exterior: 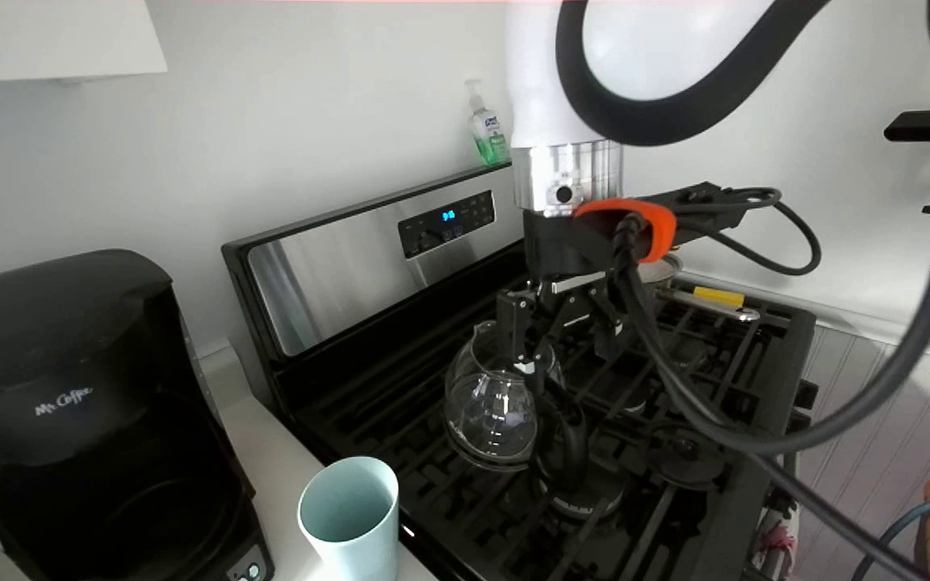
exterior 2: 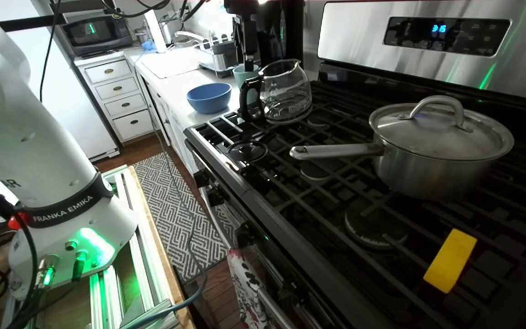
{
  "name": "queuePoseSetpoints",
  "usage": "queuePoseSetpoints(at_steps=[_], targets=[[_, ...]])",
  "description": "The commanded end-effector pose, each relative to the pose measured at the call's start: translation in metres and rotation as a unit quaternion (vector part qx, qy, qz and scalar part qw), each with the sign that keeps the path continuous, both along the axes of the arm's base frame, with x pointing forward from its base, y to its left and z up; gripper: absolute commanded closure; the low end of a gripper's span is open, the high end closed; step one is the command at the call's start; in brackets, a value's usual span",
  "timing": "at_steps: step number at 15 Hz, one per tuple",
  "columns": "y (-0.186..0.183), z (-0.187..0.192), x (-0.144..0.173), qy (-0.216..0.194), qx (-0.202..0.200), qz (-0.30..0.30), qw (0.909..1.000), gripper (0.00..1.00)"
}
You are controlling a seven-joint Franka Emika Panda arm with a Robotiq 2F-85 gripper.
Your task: Move the kettle forward to the right
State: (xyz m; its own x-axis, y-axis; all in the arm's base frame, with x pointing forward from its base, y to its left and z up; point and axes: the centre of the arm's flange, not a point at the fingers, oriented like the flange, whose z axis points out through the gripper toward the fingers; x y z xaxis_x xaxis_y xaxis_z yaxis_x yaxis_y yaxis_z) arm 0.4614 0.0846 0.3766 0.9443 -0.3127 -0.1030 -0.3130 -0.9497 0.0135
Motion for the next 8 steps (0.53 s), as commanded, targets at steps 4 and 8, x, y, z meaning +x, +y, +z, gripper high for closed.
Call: queuePoseSetpoints(at_steps=[4, 8], targets=[[0.002, -0.023, 0.038, 0.029, 0.013, 0.01, 0.9994, 0.0], [0.0, -0.028, 0.031, 0.022, 0.008, 0.006, 0.9997, 0.0]])
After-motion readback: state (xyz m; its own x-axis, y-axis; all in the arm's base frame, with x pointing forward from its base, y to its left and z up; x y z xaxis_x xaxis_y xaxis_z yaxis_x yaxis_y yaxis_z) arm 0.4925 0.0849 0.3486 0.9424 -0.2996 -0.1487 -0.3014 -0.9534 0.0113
